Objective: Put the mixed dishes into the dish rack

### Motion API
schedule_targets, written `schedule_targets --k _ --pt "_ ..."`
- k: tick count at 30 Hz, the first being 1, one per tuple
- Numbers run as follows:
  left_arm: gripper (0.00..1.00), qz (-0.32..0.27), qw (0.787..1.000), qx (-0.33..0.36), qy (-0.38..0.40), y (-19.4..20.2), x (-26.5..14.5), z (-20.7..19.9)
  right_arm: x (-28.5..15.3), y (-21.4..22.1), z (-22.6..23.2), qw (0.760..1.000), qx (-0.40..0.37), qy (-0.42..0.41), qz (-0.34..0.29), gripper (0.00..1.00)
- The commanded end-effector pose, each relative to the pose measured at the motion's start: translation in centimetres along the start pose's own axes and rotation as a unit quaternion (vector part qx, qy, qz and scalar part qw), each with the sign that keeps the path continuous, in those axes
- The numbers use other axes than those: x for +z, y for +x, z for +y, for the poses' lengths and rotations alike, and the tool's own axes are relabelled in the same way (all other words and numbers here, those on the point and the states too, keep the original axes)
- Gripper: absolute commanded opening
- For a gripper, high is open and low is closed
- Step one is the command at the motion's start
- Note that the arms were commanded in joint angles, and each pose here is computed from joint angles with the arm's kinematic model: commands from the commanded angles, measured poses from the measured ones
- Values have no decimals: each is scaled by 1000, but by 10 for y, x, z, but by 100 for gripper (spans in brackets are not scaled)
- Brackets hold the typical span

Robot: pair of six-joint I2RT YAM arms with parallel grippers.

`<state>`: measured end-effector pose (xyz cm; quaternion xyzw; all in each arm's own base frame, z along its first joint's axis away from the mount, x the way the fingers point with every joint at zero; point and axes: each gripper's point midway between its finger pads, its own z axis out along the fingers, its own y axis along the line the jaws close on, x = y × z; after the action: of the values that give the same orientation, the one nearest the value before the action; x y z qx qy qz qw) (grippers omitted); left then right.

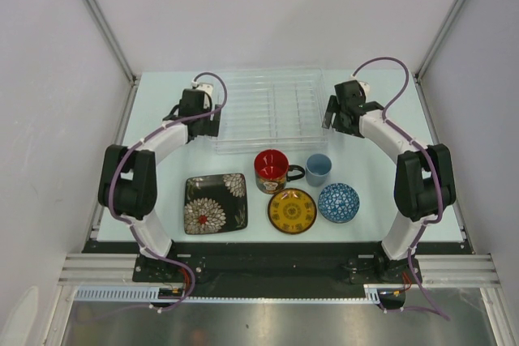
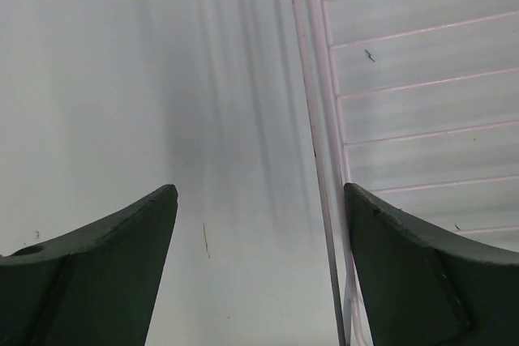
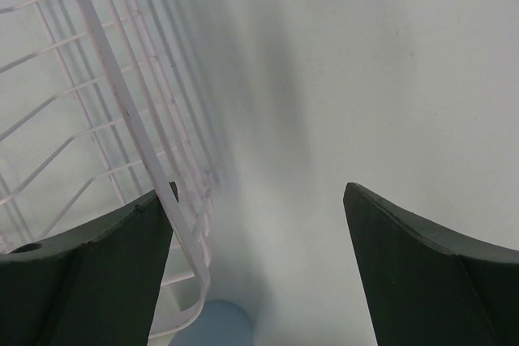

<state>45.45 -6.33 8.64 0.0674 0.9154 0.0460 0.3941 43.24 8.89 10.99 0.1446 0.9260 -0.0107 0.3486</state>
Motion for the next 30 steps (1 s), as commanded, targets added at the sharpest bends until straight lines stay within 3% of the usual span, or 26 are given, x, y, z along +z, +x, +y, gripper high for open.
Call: schedule_targets --k 1,13,20,24,26,30 --pt "87 -6 1000 0 -20 3 -16 12 -2 -30 -8 999 27 12 -45 88" --pt "88 -37 998 4 -46 -52 -5 20 -11 -21 -7 999 15 29 -40 88" --pt "88 -33 998 5 -54 -63 2 22 -15 -20 4 999 5 18 -47 90" --pt "89 -61 997 -11 -37 -86 -20 20 -41 -52 17 994 17 -22 -103 93" --pt "94 -76 996 -20 -34 -102 -36 22 -57 -67 27 991 16 -45 -126 100" --pt "100 -125 991 -31 -21 -138 -85 26 -105 -96 46 978 -5 -81 -191 100"
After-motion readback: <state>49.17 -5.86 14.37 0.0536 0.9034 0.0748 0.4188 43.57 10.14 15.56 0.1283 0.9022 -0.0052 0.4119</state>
